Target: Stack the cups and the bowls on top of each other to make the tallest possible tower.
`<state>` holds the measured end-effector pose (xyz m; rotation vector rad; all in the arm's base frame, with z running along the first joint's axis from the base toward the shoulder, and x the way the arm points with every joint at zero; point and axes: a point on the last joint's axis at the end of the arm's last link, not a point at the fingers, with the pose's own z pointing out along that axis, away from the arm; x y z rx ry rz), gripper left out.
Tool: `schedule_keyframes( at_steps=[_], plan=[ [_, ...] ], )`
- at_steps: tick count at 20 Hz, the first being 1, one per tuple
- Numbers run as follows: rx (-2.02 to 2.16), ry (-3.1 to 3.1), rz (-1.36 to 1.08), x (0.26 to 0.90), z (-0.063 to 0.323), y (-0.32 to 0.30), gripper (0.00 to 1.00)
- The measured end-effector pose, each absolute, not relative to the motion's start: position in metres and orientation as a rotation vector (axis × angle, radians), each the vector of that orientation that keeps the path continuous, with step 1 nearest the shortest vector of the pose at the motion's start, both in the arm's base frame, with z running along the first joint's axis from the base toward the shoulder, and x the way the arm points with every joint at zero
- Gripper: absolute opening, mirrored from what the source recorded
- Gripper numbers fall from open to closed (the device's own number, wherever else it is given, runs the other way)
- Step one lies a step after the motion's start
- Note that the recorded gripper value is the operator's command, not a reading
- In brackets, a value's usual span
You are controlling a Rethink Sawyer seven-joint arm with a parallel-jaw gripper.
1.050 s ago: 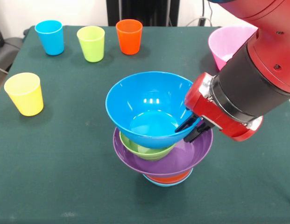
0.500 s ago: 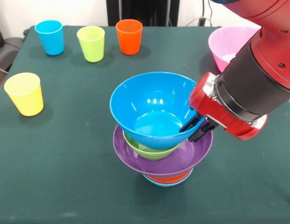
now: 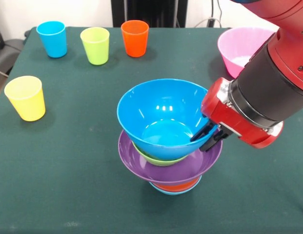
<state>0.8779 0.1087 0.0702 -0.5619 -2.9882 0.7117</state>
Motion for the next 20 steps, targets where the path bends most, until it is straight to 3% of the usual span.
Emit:
schedule_keyframes(
  at_steps=[20],
  plan=[
    [-0.556, -2.995, 0.695, 0.8772, 0.0687, 0.111, 0.0]
  ],
)
